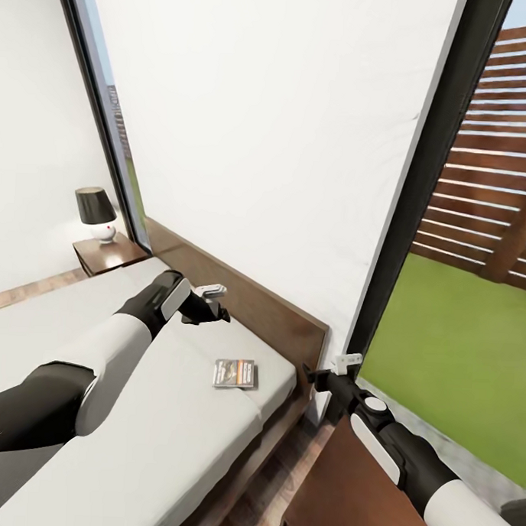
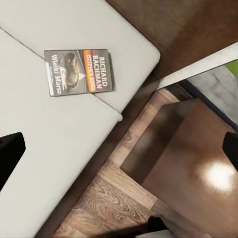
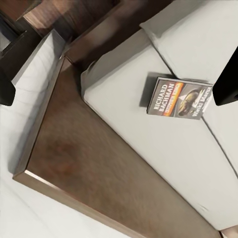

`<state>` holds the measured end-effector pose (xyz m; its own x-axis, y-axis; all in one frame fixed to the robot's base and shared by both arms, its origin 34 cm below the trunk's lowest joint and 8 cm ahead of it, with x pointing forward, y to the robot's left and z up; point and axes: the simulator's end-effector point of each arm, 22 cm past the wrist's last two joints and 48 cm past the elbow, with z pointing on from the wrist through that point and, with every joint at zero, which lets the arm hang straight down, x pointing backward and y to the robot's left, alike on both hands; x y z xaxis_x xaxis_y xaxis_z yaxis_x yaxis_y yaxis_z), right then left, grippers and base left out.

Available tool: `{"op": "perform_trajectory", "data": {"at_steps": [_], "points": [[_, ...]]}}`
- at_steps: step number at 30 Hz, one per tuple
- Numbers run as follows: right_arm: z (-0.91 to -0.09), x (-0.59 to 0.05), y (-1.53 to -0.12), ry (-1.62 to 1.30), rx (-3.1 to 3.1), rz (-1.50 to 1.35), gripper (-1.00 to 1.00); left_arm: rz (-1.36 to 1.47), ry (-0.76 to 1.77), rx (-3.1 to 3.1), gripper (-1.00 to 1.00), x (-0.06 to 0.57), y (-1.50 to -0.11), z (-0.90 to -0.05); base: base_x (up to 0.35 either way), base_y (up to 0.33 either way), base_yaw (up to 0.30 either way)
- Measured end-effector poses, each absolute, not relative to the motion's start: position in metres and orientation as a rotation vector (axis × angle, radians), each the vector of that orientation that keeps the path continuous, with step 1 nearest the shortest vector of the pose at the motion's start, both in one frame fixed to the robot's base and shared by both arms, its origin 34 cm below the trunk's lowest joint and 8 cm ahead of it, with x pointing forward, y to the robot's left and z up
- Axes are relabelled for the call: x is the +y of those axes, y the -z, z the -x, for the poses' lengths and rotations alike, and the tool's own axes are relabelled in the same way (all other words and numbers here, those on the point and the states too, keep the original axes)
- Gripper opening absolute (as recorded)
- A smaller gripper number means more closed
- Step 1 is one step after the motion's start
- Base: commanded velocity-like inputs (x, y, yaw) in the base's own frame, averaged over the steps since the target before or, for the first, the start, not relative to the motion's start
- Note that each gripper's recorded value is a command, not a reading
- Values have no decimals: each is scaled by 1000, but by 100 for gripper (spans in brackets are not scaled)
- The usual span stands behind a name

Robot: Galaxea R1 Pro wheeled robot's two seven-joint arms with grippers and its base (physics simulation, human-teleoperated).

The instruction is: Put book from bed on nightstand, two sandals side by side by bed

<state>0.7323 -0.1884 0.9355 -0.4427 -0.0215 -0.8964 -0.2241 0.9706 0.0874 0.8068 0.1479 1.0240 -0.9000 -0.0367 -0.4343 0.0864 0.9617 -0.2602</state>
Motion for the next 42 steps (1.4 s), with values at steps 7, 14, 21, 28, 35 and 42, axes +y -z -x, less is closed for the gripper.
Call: {"op": "perform_trajectory", "data": {"at_steps": [7, 14, 21, 28, 35, 42], "points": [[-732, -189, -929, -232, 2032, 172, 100, -30, 380, 2667, 100, 149, -1017, -809, 0, 0, 0], [-731, -190, -922, -232, 2042, 171, 100, -23, 378, 2644, 100, 149, -1013, -816, 0, 0, 0], [-732, -192, -918, -233, 2046, 172, 100, -14, 376, 2619, 100, 149, -1008, -823, 0, 0, 0], [-731, -190, -914, -238, 2050, 175, 100, -11, 377, 2597, 100, 148, -1007, -829, 0, 0, 0], [-731, -188, -910, -243, 2058, 178, 100, -16, 387, 2600, 100, 142, -1001, -830, 0, 0, 0], [-729, -186, -903, -251, 2070, 181, 100, -30, 399, 2587, 100, 134, -1003, -834, 0, 0, 0]]}}
